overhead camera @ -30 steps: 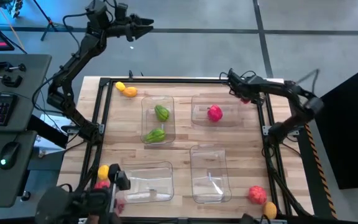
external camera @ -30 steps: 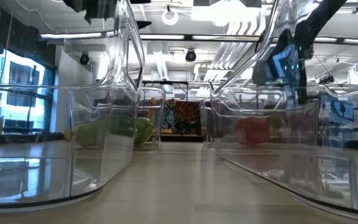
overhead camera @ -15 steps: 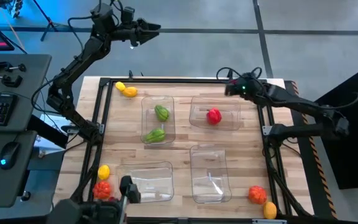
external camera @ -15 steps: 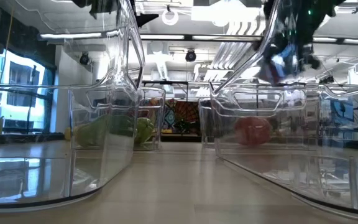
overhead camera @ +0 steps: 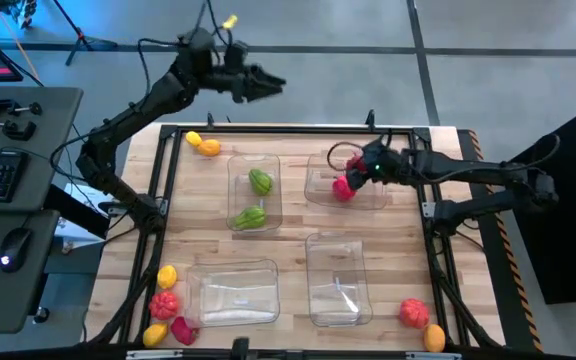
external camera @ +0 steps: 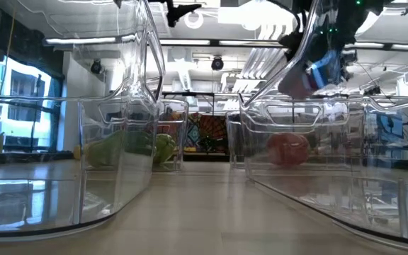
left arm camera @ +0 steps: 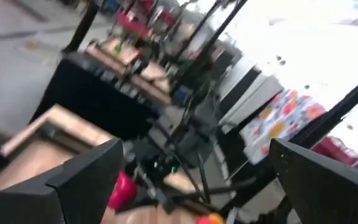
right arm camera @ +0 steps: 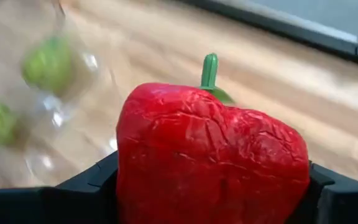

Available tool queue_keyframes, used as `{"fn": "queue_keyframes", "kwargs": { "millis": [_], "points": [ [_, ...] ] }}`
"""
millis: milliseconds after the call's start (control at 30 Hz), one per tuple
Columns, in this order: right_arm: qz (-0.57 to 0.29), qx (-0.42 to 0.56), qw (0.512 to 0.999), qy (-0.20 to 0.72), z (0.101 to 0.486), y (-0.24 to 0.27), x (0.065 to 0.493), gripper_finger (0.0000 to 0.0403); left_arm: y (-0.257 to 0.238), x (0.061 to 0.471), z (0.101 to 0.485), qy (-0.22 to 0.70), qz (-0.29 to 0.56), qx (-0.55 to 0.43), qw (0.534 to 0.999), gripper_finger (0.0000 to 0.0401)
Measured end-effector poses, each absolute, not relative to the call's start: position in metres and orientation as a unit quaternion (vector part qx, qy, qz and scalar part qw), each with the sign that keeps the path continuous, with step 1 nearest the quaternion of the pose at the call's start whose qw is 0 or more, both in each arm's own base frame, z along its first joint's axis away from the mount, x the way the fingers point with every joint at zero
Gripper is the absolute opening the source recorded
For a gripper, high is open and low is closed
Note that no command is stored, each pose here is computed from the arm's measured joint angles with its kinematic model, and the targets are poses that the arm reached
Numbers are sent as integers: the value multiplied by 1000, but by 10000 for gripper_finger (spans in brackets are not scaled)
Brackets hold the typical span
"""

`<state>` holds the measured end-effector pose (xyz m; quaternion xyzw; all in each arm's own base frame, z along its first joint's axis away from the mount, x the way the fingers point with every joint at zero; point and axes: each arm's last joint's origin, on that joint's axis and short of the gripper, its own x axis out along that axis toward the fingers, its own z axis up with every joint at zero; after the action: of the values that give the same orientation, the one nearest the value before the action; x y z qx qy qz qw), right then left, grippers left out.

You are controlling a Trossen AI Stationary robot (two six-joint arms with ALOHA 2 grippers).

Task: Sort produce into baskets
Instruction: Put the top red bell pepper into the top right transparent bin, then put the red bell pepper into the top right transparent bin

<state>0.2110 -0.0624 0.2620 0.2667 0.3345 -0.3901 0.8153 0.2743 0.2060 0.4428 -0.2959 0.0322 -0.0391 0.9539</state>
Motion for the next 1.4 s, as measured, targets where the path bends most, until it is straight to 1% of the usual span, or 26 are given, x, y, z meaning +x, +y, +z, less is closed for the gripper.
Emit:
{"fn": "queue_keyframes", "kwargs": {
  "millis": [67,167,233,333,433,600,667,733,833,933,1033,1133,1300,1400],
  "points": [
    [-380,262,809,363,258,-56,211,271,193,276,438,65,-10,-286,956,390],
    [-378,290,794,378,254,-47,209,271,174,275,434,110,15,-256,960,390],
    [-383,309,785,376,254,-44,209,272,161,269,437,122,12,-239,963,390],
    [-398,325,771,375,252,-42,207,280,137,259,443,109,-3,-214,971,390],
    [-413,345,757,370,251,-44,206,305,119,249,439,98,10,-198,975,390],
    [-430,359,739,375,249,-43,202,376,98,228,425,46,-7,-192,980,390],
    [-438,364,731,376,249,-44,201,393,89,219,419,25,-18,-209,977,390],
    [-442,373,727,371,249,-46,200,388,81,212,410,17,-29,-237,971,390],
    [-441,408,727,332,253,-46,204,374,66,202,403,9,-43,-259,965,390],
    [-414,419,753,293,259,-43,213,370,50,195,401,10,-44,-276,960,390],
    [-381,406,785,271,264,-38,221,370,31,194,395,38,-29,-292,955,390],
    [-379,392,795,267,265,-32,222,369,8,194,383,105,-17,-318,942,390],
    [-379,351,807,285,263,-22,221,369,-41,200,350,269,-16,-361,893,390],
    [-384,335,809,294,262,-18,219,369,-75,201,338,331,-46,-377,864,390]
  ]
}}
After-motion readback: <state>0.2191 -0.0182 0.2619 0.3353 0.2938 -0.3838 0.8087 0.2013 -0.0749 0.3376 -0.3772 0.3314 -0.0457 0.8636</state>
